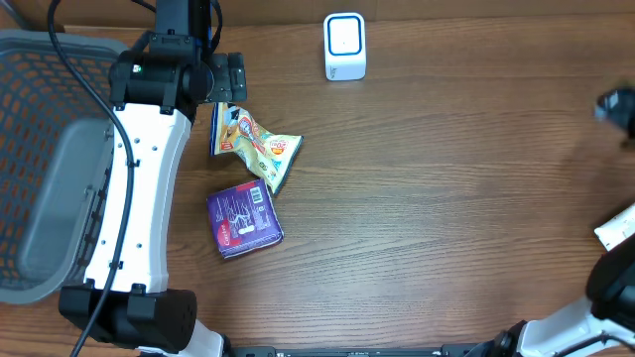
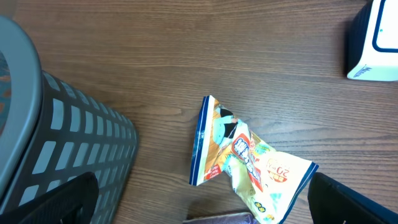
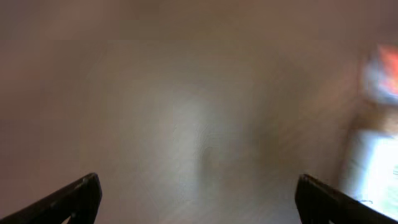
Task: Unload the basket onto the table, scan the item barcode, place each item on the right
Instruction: 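Carry the tube to the right edge and release it, then reach the right gripper to the yellow-blue snack bag and grasp it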
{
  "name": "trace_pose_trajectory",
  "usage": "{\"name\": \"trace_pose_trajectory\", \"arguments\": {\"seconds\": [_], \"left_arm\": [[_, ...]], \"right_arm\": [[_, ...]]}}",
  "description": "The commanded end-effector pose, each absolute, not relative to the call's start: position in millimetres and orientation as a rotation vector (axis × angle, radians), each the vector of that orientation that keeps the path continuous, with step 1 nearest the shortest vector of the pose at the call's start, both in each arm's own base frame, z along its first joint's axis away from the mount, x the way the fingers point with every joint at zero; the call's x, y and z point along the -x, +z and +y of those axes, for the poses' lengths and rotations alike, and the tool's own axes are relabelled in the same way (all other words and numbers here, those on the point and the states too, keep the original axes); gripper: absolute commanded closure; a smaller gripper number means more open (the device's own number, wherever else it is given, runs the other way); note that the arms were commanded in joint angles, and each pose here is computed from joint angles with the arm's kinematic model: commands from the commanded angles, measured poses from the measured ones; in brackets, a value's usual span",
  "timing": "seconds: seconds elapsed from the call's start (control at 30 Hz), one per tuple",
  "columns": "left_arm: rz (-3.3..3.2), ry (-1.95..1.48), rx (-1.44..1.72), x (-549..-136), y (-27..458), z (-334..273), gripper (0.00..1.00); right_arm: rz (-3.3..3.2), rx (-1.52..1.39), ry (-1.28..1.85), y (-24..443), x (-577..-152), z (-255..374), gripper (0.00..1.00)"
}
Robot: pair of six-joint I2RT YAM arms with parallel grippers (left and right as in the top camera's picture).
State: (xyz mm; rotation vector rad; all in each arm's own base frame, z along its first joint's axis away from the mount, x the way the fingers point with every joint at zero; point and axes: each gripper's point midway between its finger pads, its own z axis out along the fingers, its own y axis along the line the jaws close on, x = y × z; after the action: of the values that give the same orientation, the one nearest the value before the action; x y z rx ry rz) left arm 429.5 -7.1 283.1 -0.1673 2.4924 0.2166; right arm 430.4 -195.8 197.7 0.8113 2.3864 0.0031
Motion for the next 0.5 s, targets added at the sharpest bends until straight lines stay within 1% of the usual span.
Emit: {"name": "trace_pose_trajectory", "arguments": {"seconds": [0.0,0.13,0.2,0.3,0.37,0.47], "left_arm": [[2.465,0.234,0.158,-430,294,-3,0.0],[2.465,0.234,0.158,-430,294,-3,0.0],[2.465,0.234,0.158,-430,294,-3,0.0],[2.465,0.234,0.158,-430,294,-3,0.0],[2.465,0.234,0.158,-430,294,-3,0.0],[2.465,0.235,0.158,-430,294,-3,0.0]], "right_arm": [[2.33,-0.449,0.438,263,-450,-87,0.0],[2.452,-0.208,0.892,235,-435,32,0.0],[2.486,-0.101,1.065,211,-424,82,0.0],[2.558,-0.063,1.188,165,-407,140,0.0],[2.579,-0.006,1.265,144,-390,177,0.0],[2.592,0.006,1.359,129,-372,217,0.0]]}}
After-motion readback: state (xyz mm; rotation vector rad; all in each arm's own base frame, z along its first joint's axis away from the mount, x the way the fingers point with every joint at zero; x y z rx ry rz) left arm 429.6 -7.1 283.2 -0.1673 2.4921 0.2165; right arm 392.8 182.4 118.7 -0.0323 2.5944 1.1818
